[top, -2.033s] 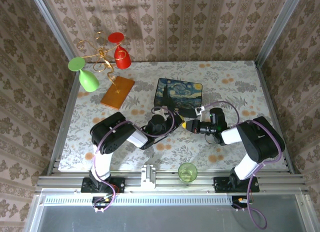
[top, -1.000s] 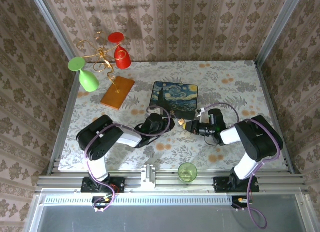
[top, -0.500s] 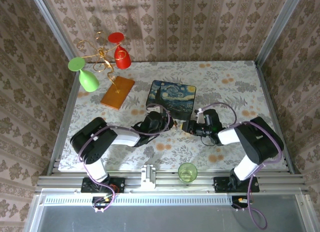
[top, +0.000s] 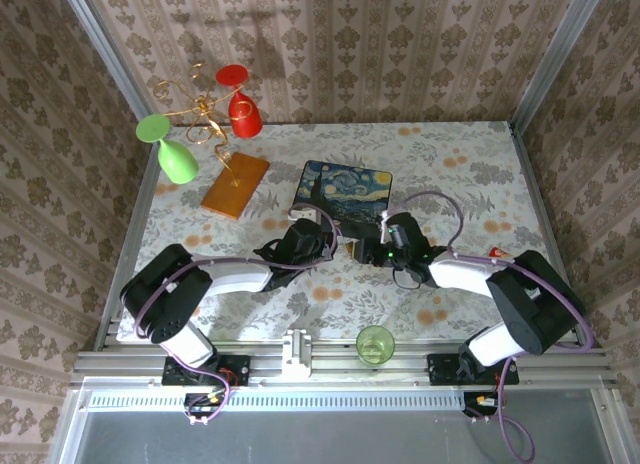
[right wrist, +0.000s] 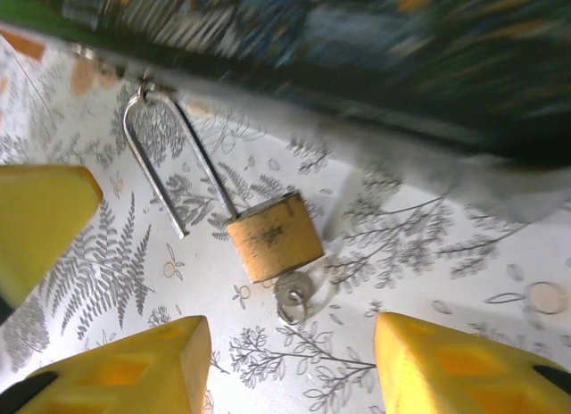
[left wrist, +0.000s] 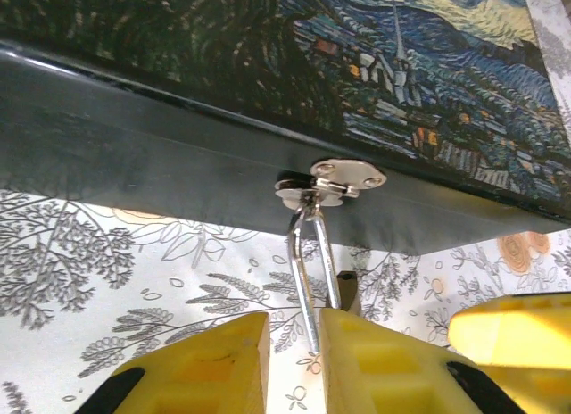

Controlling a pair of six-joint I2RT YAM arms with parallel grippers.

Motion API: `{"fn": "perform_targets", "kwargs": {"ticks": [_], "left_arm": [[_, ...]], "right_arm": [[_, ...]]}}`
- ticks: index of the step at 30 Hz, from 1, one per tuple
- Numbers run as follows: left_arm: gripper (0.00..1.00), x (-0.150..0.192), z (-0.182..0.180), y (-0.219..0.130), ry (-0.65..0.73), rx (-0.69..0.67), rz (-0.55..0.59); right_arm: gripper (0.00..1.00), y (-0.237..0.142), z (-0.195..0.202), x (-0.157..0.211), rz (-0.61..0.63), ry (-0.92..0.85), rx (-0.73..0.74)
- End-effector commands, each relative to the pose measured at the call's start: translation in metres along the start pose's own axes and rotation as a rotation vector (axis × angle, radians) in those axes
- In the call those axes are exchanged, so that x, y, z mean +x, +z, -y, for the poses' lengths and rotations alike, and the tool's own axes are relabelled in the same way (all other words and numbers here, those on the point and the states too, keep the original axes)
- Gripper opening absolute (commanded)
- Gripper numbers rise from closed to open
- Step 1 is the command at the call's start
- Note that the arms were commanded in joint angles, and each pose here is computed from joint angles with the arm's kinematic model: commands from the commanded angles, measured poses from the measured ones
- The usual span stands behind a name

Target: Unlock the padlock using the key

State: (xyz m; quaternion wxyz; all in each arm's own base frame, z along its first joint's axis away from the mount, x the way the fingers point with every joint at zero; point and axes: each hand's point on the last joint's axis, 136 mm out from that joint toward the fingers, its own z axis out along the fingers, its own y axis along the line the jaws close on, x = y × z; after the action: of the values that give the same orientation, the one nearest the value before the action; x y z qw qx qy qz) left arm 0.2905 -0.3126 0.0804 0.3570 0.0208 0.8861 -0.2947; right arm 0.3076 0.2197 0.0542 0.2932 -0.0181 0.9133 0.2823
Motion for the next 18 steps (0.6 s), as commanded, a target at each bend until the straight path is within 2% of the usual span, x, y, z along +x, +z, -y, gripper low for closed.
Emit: {"fn": "perform_targets", "kwargs": {"ticks": [1, 4, 8, 12, 18], "left_arm": [[0.21, -0.015, -0.002, -0.013, 0.073, -0.040, 0.026], [0.24, -0.033, 0.001, -0.028, 0.162, -0.073, 0.038], [0.27, -0.065, 0.000, -0.049, 0.217, -0.090, 0.085], [0.31, -0.090, -0.007, -0.059, 0.240, -0.107, 0.106], [0.33, -0.102, -0.019, -0.058, 0.203, -0.092, 0.110]], "right_arm": [[0.56, 0.006, 0.010, -0.009, 0.016, -0.070, 0.114], [0.56, 0.013, 0.014, -0.012, 0.003, -0.111, 0.146], [0.57, 0.023, 0.004, -0.013, 0.005, -0.141, 0.083], [0.59, 0.030, -0.002, -0.013, 0.009, -0.143, 0.048], [0.60, 0.039, -0.004, -0.013, 0.003, -0.153, 0.045]]}}
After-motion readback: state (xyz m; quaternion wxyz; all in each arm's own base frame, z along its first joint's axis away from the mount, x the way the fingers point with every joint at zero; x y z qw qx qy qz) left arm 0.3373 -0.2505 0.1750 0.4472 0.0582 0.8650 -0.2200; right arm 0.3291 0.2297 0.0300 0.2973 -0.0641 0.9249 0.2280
